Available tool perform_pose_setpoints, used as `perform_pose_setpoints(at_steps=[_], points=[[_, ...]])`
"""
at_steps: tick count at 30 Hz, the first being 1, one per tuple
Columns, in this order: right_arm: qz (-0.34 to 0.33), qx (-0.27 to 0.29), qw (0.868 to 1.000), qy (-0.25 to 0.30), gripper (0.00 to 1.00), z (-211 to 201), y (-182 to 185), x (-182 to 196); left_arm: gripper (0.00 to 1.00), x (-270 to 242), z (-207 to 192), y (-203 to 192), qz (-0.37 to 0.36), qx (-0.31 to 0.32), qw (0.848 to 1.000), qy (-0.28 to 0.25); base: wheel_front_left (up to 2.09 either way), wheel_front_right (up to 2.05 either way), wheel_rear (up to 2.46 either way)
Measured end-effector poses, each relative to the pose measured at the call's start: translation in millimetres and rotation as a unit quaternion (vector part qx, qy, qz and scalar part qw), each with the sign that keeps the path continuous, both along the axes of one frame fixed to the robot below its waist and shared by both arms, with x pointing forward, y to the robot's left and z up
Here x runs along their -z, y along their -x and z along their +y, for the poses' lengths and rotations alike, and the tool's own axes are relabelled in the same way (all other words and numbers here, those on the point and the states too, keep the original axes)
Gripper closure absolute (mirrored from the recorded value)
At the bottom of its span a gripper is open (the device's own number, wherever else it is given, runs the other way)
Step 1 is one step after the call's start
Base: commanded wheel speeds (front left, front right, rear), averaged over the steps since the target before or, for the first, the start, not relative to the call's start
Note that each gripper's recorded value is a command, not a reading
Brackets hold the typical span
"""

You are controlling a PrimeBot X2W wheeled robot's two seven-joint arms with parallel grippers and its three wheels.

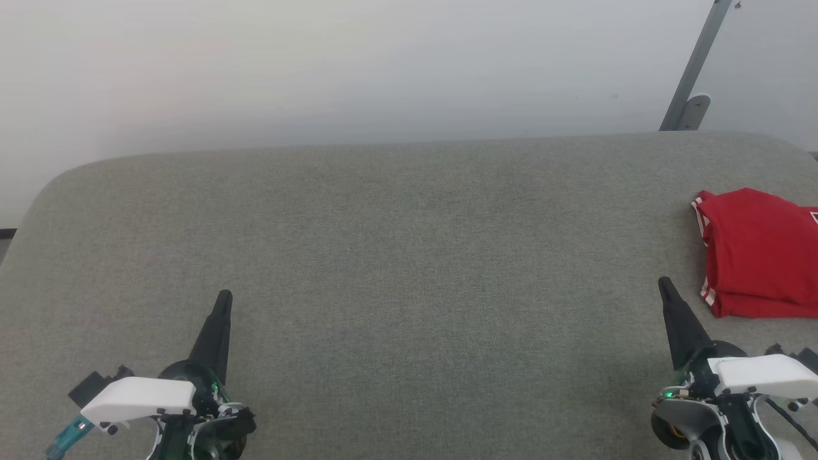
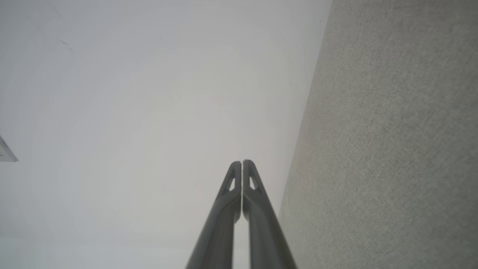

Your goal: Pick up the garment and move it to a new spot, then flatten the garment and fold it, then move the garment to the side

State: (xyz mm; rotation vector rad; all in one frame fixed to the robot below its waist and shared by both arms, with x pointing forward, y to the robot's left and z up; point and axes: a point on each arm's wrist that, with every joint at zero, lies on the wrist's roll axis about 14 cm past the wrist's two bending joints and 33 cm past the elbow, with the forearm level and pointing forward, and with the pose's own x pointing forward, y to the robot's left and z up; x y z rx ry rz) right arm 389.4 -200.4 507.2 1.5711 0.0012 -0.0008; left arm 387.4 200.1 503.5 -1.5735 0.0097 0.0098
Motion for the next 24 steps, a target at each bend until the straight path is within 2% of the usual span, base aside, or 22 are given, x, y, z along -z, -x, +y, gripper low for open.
perform_pose_setpoints(at_steps=[24], points=[[0.000,0.000,1.000,0.000,1.00,0.1,0.0,-0.1,1.00,0.0,-0.1,0.0,0.000,0.000,1.000,0.000,0.00,0.00,0.00]])
